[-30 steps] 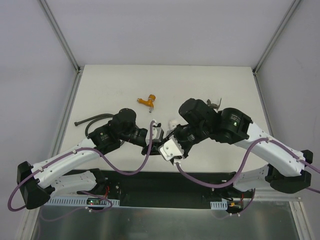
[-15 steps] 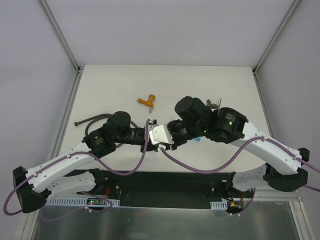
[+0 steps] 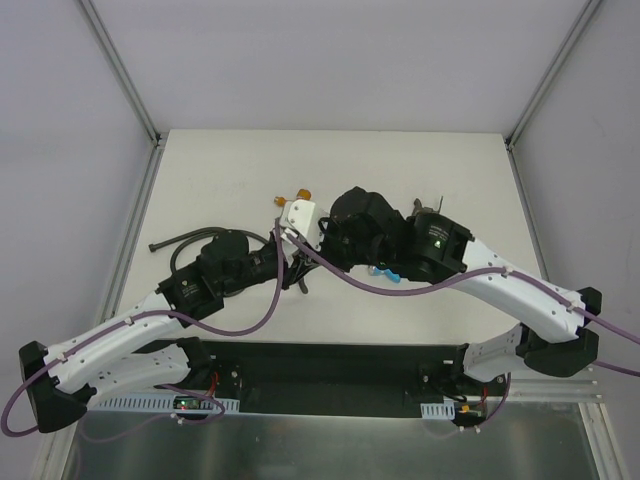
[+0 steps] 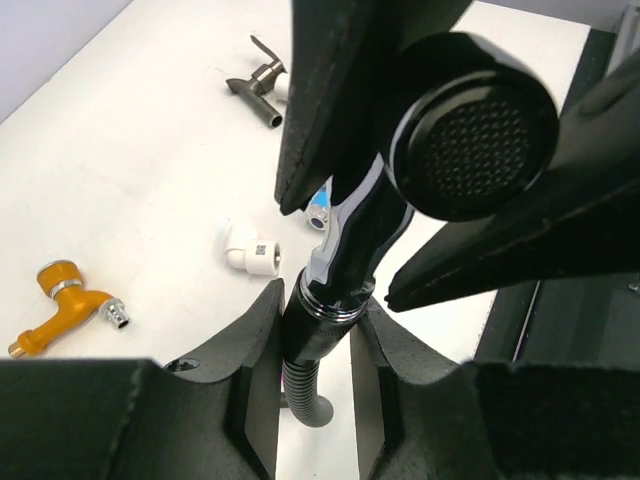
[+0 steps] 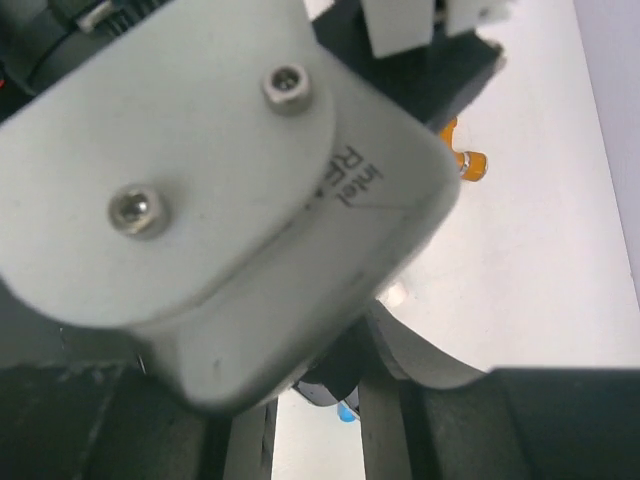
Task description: Install the water faucets
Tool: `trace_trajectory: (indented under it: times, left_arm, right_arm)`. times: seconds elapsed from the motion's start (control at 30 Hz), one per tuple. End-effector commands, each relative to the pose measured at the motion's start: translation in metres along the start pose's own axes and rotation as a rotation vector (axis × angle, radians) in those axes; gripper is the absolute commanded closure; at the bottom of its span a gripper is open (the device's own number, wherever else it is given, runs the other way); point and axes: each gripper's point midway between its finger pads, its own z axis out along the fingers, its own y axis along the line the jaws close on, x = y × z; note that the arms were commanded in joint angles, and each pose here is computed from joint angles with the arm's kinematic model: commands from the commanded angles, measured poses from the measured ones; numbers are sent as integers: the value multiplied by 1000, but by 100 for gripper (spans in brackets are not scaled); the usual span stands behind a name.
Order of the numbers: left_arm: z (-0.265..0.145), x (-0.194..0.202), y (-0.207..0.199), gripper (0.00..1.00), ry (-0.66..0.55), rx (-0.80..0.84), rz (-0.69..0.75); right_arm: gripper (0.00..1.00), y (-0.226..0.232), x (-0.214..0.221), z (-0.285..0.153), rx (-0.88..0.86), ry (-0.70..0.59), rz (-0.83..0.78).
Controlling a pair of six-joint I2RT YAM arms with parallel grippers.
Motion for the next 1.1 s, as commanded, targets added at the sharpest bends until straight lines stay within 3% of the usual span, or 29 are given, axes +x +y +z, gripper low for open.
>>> trace_trajectory:
  times: [0.0,0.07,0.1,0.2,0.4,0.5,0.73,1.07]
  left_arm:
    - [-8,-56,40,100,-194,-218,113]
    - [-7,-57,35,100,-199,-189,118]
    - [-7,-57,35,100,-200,-189,119]
    - [-4,-57,23,100,-209,-119,133]
    - [-3,-59,1,100,-231,7,162]
    - [-4,-60,-15,100,-252,97,183]
    - [-6,-61,-33,100,-272,198,198]
    - [-7,-62,-34,100,-278,203,196]
  right_arm:
    - [90,14,2,10,11,28,251]
    - [77,14,-4,3,2,-8,253]
    - [62,14,-5,1,-6,-19,248]
    - [38,13,-13,-13,-16,-72,230]
    - [9,-6,-22,-55,55,-197,161]
    - [2,-10,-23,-74,62,-269,95]
    - [1,-25,-10,-93,53,-330,91]
    - [3,-1,2,-63,-131,-294,117]
